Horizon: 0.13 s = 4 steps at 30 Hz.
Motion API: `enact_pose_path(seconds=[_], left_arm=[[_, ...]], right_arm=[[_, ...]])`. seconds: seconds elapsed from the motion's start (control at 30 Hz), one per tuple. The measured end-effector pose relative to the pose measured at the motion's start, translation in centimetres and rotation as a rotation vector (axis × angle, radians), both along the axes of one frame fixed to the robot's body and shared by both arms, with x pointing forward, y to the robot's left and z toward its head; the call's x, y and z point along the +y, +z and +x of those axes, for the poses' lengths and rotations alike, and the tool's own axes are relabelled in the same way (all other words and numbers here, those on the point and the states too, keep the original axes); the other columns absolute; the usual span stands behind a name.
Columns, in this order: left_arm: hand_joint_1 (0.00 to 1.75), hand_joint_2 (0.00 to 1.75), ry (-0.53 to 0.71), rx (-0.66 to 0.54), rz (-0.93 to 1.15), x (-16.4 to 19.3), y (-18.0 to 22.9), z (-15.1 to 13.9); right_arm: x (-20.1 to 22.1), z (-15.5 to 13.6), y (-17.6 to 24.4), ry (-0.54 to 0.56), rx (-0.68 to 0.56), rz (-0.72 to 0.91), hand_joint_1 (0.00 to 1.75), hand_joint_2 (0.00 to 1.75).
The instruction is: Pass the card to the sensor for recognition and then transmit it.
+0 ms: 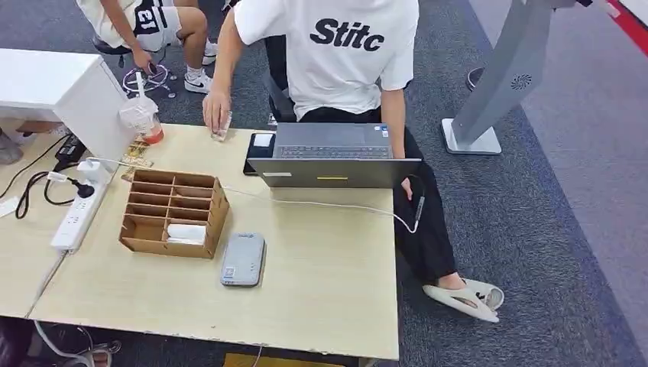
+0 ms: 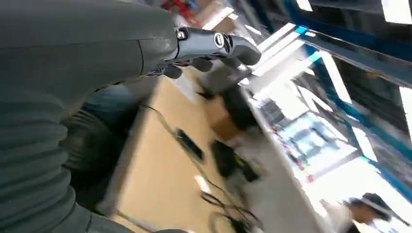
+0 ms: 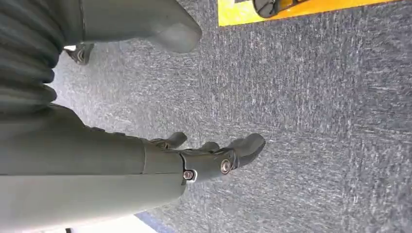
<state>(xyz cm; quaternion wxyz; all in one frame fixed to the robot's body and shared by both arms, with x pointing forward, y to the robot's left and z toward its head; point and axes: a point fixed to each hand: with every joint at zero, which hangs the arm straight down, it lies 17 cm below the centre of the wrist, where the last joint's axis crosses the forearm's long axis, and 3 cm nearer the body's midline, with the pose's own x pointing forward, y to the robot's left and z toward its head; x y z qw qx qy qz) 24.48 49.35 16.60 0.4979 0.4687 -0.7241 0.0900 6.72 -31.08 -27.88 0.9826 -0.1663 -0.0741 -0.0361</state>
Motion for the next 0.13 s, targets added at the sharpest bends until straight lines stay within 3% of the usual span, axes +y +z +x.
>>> enact_pose_path(seconds=[0.13], left_arm=[[0.00,1.75,0.313,0.178,-0.083,6.5,-7.8,-5.9]], right_arm=[[-0.5,0.5,0.2,-0.014,-0.026,-0.027,0.00,1.75]])
